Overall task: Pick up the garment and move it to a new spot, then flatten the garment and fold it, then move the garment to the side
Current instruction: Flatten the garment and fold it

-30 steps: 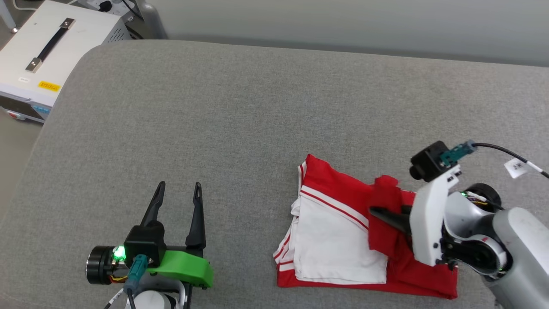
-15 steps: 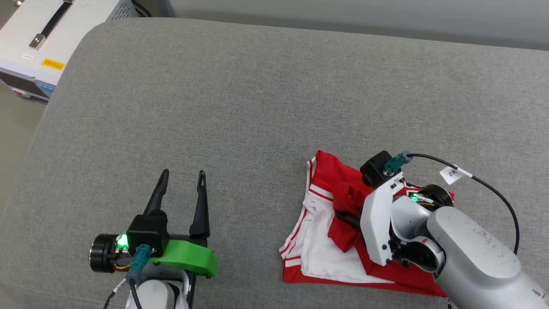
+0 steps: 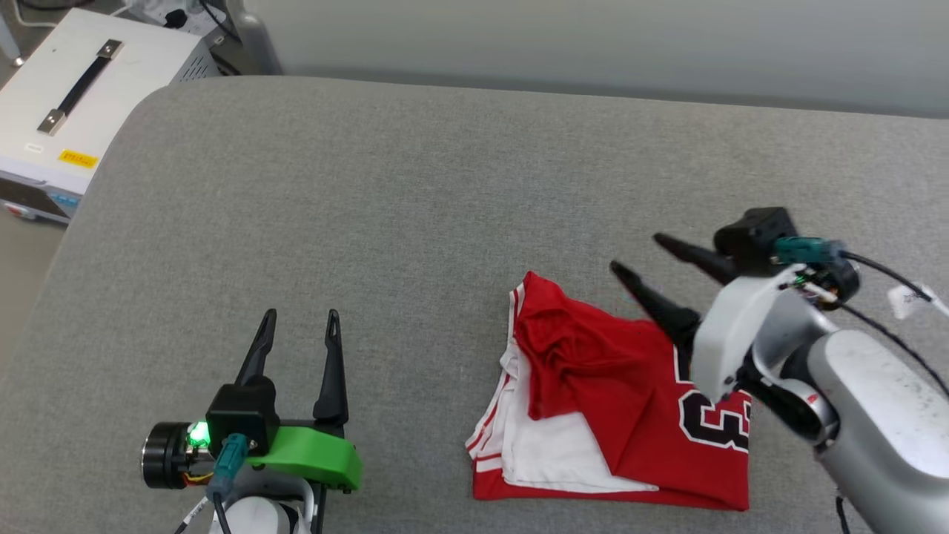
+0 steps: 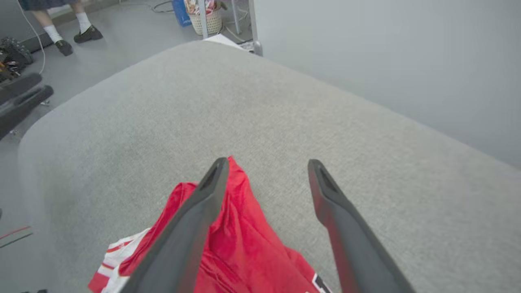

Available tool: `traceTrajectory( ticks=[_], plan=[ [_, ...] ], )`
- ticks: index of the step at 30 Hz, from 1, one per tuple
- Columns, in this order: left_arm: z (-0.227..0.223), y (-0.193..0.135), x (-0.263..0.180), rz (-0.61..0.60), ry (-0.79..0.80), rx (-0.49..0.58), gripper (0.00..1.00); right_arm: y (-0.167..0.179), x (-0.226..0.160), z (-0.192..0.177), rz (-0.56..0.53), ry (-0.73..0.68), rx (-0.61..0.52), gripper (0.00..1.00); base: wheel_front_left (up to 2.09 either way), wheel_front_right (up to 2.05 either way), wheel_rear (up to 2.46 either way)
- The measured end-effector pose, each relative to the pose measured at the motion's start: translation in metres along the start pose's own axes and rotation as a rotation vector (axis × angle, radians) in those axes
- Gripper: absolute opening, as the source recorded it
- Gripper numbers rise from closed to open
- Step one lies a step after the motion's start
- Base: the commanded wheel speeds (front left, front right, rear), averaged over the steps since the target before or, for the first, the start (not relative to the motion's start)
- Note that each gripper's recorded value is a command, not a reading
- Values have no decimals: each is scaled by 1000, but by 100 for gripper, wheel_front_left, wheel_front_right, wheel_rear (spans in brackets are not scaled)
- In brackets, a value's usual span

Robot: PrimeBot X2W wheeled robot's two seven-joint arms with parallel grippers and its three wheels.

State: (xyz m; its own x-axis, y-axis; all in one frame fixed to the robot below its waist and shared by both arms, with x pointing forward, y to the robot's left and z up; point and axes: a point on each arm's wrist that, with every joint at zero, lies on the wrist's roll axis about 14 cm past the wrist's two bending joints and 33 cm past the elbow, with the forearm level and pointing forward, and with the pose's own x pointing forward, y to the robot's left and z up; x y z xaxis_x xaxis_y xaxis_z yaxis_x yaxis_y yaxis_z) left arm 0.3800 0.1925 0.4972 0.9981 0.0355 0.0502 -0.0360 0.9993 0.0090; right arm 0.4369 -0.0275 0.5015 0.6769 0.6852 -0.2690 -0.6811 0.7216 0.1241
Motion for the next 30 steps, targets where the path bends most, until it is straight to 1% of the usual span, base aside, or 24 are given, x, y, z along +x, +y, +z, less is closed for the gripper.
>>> traceTrajectory(
  ticks=[3,6,10,13,17,20,27,30],
  plan=[
    [3,-5,-1,-16,-11,-3,100,-29,-22,33,-116,-164,-52,100,0,0,0],
    [7,-10,-2,-32,-22,-8,100,-50,-48,52,-229,-284,-98,100,0,0,0],
    [11,-17,-2,-57,-35,-13,100,-73,-86,63,-382,-407,-135,100,0,0,0],
    [16,-22,-2,-72,-49,-16,100,-84,-112,63,-477,-467,-153,100,0,0,0],
    [20,-27,-5,-87,-61,-19,100,-85,-138,51,-555,-509,-143,100,0,0,0],
    [21,-29,-8,-93,-64,-20,100,-83,-151,36,-603,-514,-92,100,0,0,0],
    [20,-28,-14,-94,-60,-21,100,-67,-160,1,-644,-486,7,100,0,0,0],
    [17,-27,-16,-92,-51,-21,100,-62,-160,-10,-650,-469,29,100,0,0,0]
  ],
)
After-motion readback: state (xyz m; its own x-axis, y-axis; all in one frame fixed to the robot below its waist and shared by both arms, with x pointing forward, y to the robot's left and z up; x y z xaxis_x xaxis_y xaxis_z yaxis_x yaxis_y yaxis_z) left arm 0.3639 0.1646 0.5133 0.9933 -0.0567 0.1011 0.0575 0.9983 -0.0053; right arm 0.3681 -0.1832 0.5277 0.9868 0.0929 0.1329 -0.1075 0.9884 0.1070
